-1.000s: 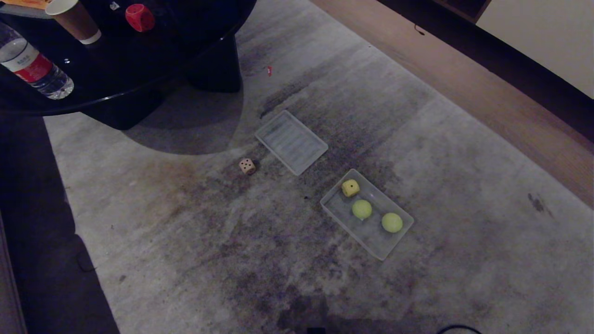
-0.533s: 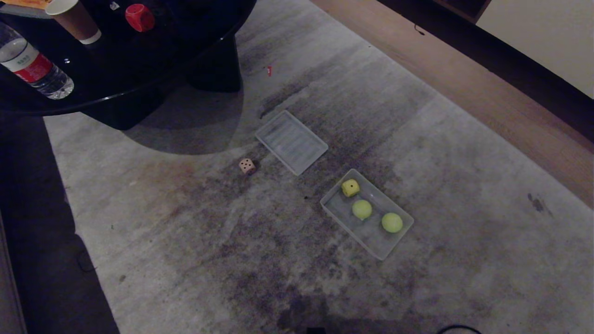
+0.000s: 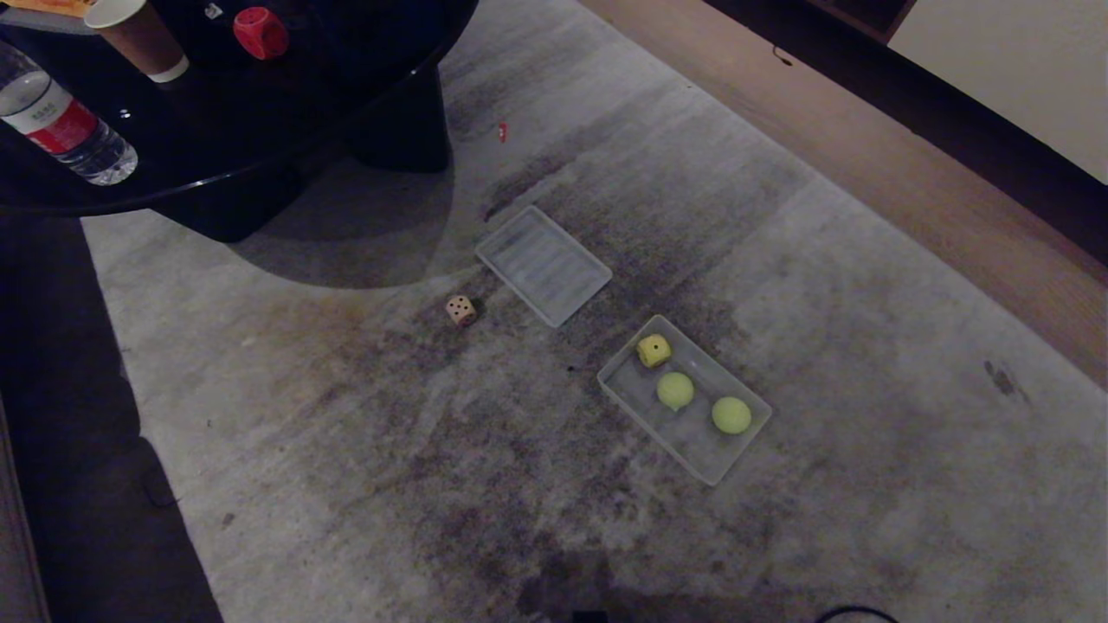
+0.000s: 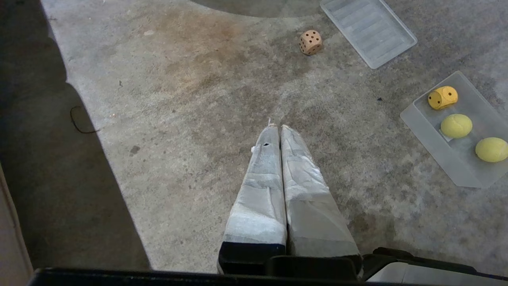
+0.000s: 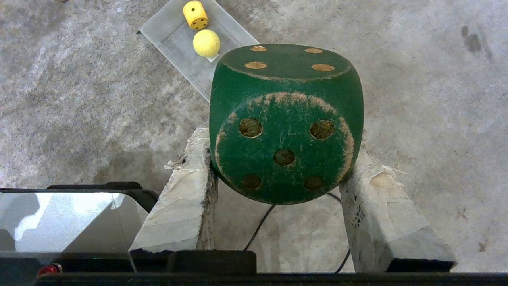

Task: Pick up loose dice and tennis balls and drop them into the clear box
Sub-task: Put the toys in the box

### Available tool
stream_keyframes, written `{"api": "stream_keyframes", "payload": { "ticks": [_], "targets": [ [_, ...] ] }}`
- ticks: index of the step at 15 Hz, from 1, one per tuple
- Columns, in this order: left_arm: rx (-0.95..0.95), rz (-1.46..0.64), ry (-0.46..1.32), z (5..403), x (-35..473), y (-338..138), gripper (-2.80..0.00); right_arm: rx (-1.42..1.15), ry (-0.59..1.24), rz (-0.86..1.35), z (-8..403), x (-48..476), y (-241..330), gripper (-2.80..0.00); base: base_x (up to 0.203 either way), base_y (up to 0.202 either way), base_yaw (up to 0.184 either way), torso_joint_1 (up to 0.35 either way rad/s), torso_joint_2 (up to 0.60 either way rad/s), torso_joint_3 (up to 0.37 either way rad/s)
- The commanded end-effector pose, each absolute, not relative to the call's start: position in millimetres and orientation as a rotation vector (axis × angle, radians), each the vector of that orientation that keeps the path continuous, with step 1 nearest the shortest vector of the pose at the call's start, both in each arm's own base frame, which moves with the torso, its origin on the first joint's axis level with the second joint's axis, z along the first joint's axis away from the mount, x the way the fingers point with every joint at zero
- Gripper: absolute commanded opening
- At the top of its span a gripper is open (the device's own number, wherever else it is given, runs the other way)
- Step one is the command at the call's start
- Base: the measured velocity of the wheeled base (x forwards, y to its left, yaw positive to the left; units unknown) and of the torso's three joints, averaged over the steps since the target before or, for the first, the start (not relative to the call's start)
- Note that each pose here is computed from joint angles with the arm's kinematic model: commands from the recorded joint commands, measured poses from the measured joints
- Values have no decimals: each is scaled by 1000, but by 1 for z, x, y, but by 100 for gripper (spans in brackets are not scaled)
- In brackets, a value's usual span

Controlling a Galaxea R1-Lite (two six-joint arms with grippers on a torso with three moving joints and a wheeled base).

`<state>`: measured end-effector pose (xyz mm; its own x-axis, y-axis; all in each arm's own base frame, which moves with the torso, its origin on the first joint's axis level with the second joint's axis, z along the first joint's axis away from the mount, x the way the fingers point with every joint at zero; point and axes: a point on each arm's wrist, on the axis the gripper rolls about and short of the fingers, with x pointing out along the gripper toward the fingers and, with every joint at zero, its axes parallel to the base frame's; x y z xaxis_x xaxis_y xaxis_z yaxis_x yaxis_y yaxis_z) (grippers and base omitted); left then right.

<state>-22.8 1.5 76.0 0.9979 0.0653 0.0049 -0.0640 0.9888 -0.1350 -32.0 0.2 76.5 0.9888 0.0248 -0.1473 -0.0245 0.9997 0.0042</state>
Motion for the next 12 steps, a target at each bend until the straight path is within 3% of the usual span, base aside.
{"api": "stream_keyframes", "payload": {
  "ticks": [1, 12],
  "targets": [
    [-137, 66, -8, 76, -23, 1, -280, 2, 150, 26, 76, -32, 0, -280, 0, 0, 0, 0, 0, 0],
    [-137, 66, -9, 76, -23, 1, -280, 2, 150, 26, 76, -32, 0, -280, 0, 0, 0, 0, 0, 0]
  ]
}}
